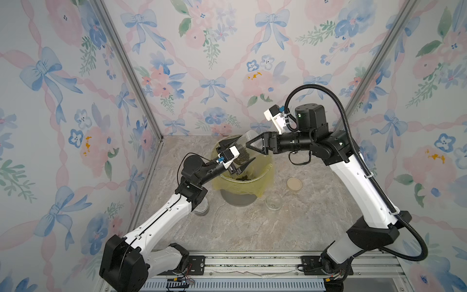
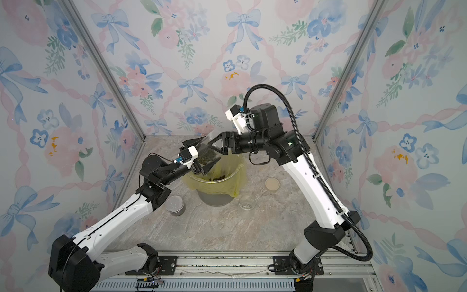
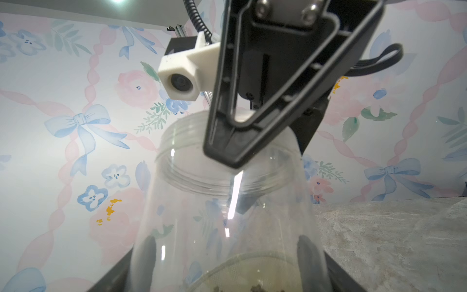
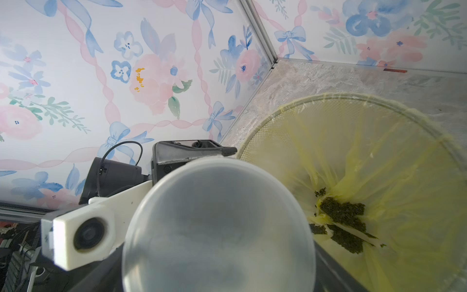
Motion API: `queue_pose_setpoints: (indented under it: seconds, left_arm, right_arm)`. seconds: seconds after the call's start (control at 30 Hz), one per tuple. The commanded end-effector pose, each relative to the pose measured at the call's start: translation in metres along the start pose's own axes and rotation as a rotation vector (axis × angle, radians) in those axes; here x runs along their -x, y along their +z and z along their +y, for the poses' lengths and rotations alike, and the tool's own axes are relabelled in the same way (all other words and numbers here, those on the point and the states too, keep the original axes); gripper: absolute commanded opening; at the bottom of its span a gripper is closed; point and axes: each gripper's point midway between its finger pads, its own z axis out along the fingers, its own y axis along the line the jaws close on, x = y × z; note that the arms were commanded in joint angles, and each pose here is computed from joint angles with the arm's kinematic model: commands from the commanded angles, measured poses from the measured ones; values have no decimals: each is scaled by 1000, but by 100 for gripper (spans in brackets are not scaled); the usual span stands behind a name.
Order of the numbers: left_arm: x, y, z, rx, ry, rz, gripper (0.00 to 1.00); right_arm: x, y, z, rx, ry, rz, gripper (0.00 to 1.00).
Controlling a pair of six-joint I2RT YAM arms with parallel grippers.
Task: Empty moldy tea leaves from jars
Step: Unscrew the lid from the jar.
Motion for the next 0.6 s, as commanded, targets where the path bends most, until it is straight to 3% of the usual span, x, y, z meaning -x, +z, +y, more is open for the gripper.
queue_pose_setpoints:
  seconds: [0.0, 0.1, 0.4, 0.57]
  left_arm:
    - [18, -8, -1, 7, 51, -49, 59]
    - [17, -10, -1, 20, 73, -44, 56]
    - [24, -13, 7, 117, 158, -30, 53]
    - [30, -17, 21, 202, 208, -28, 52]
  right_arm:
    - [-1, 6, 13, 62, -34, -3, 92]
    - [-1, 7, 10, 58, -42, -3, 99]
    - [12, -3, 0, 48, -34, -86, 96]
    - [22, -6, 0, 80, -28, -212, 96]
